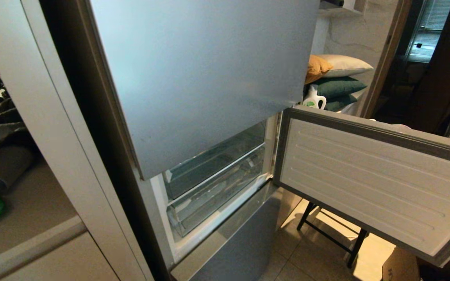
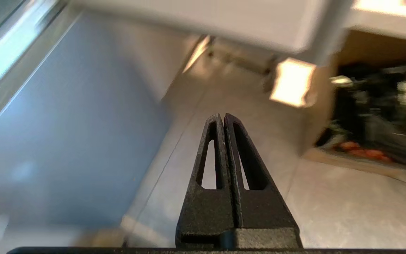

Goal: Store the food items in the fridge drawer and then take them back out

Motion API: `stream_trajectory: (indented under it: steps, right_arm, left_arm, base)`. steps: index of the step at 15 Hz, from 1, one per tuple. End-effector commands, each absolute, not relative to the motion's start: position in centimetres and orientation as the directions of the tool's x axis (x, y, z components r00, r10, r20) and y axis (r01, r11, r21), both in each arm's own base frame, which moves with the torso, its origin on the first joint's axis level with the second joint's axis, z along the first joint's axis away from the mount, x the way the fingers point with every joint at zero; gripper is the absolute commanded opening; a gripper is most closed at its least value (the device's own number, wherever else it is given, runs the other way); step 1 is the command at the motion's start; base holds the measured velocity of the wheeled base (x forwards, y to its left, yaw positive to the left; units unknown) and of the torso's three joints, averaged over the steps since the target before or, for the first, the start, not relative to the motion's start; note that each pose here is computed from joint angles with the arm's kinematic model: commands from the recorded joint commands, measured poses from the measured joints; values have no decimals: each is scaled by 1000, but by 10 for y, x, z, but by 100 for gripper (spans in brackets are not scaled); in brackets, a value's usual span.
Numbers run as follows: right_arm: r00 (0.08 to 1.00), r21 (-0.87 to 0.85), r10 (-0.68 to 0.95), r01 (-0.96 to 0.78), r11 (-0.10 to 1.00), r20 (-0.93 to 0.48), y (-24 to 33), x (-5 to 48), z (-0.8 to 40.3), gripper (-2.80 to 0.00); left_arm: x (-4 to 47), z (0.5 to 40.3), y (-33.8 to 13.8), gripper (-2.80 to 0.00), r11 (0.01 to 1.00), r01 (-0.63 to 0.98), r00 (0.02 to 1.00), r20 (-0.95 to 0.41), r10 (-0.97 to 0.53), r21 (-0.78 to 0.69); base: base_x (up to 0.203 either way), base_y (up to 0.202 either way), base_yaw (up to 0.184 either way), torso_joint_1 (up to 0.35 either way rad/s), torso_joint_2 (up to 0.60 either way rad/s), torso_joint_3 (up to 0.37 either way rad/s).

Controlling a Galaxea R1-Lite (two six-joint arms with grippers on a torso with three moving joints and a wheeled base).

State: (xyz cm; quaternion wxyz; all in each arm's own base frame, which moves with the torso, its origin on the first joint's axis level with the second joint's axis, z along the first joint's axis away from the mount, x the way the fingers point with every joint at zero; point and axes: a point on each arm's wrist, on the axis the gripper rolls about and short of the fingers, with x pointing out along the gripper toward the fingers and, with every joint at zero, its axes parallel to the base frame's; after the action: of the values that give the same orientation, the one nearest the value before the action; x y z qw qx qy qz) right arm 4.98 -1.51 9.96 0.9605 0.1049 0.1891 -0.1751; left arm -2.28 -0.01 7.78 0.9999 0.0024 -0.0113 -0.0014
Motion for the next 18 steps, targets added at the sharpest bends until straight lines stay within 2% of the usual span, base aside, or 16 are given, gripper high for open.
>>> stream_trajectory:
  steps: [1,5,10,14,18]
  right_arm:
    - [832,133,-402,480,867,-382,-22,50,103,-280]
    - [680,142,-656,722,677,-328,-49,50,127,-280]
    - [526,182,-772,850,495,-356,-104,43,152,-280]
    - [517,202,-736,854,480,-437,-154,52,151,-280]
    - [543,188,-741,838,513,-395,-204,66,148,-280]
  left_arm:
    - [-22,75,0,-280,1000,3,1000,11,-3,5]
    - [-22,75,0,-280,1000,3,1000,11,-3,5]
    - [-22,75,0,-280,1000,3,1000,11,-3,5]
    - [-22,75,0,-280,1000,3,1000,11,-3,5]
    - [-22,75,0,-280,1000,3,1000,11,-3,5]
  base:
    - [0,0,0,0,0,0]
    - [0,0,0,0,0,0]
    - [0,0,0,0,0,0]
    - [0,0,0,0,0,0]
    - [0,0,0,0,0,0]
